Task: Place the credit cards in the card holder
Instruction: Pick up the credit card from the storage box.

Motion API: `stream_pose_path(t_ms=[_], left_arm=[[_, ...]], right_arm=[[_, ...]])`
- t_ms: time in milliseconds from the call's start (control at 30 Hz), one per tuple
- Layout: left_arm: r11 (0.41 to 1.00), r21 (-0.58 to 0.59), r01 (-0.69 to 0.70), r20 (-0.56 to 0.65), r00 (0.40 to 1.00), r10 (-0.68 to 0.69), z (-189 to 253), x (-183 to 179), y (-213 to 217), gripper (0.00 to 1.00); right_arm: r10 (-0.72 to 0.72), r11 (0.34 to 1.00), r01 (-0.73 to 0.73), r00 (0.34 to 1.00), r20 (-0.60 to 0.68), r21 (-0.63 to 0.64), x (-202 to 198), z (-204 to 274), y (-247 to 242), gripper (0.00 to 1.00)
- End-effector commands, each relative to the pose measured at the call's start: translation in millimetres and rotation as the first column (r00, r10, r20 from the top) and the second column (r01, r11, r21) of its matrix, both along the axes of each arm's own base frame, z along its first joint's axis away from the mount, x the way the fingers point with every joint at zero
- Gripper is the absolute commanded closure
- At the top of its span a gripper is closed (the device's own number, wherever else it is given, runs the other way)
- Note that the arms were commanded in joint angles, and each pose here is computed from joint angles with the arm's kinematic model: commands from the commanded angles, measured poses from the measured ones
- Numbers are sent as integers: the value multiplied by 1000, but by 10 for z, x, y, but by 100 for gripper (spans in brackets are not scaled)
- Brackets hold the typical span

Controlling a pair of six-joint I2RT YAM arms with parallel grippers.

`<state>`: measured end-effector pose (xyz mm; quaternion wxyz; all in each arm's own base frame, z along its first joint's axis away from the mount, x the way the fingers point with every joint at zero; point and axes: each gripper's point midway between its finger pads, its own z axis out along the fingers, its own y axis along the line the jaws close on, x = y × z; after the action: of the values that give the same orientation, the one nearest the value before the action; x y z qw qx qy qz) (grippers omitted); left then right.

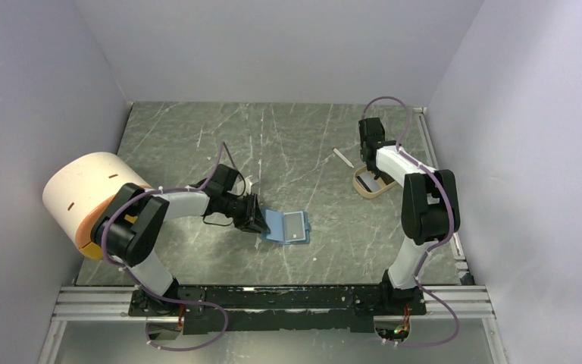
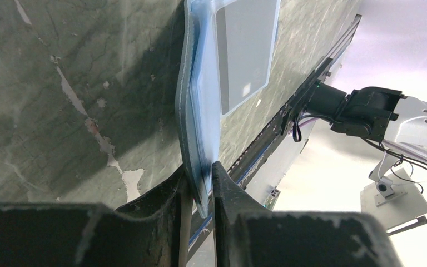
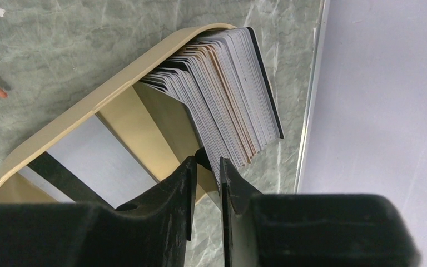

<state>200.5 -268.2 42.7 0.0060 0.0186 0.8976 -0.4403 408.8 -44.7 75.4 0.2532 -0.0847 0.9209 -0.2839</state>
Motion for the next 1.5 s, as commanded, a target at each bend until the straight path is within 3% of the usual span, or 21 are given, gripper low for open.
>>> stream_pose_path(t_ms=[0, 533, 833, 1167, 1333, 1467], left_arm=[[999, -33, -2, 15, 1000, 2, 68, 11, -11, 77], [999, -41, -3, 16, 1000, 4, 79, -17, -8, 77], [999, -39, -5, 20, 1000, 6, 86, -33, 6, 77], [999, -33, -12, 14, 1000, 13, 24, -50, 25, 77], [999, -30, -27, 19, 999, 27, 18, -37, 32, 74], [999, -23, -39, 21, 999, 40, 17, -39, 53, 73]], right_arm=[[-24, 1000, 23, 998, 61, 6, 59, 222, -28, 77], [-11, 1000, 10, 999, 51, 18, -15, 298, 144, 79], [44, 992, -45, 999, 12, 122, -186, 239, 514, 94], [36, 996, -35, 999, -12, 83, -608, 377, 761, 100], [86, 967, -102, 993, 80, 232, -670, 644, 1053, 100], [151, 874, -215, 973, 177, 436, -710, 849, 1434, 100]])
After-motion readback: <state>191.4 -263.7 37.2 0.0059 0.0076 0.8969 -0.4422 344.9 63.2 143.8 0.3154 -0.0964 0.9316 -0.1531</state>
